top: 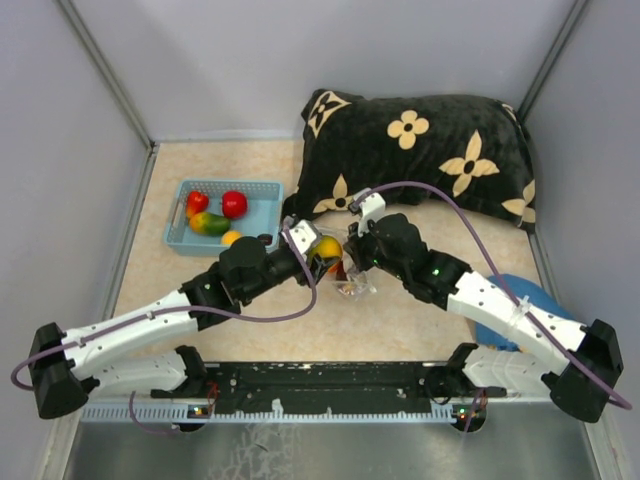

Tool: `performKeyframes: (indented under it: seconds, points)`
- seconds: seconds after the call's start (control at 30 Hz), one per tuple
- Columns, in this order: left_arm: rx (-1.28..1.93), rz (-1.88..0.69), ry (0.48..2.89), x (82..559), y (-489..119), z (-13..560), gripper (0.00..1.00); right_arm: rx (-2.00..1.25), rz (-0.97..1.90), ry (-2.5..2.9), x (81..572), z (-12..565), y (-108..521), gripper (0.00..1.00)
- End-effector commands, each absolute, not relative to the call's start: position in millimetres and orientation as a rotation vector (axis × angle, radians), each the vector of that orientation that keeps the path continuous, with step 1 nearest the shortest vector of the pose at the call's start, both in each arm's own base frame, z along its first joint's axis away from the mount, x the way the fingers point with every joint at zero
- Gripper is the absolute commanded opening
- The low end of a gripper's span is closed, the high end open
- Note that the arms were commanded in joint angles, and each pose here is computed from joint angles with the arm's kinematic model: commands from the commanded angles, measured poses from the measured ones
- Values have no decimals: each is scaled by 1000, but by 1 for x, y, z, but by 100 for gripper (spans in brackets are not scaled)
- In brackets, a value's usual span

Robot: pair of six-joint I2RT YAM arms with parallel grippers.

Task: Place the food in the zip-top bag and seal the zipper
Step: Place the fake fruit in the zipper food storage bag.

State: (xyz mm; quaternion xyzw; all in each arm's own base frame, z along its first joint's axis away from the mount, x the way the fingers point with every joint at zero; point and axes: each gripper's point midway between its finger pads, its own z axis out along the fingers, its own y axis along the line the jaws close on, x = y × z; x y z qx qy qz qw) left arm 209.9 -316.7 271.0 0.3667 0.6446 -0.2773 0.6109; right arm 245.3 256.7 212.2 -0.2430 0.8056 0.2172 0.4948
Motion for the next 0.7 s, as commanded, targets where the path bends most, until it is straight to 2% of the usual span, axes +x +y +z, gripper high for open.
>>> performKeyframes:
  seconds: [0.0,0.33,0.67]
  points:
    - [846,-468,1439,225,-309,289,39,-532,592,1843,250,259,261,0]
    - [699,-54,1593,265,-286,261,51,-542,623,1845,247,256,266,0]
    - [515,-113,1565,269,-282,273,76,-539,640,1852,245,254,267,0]
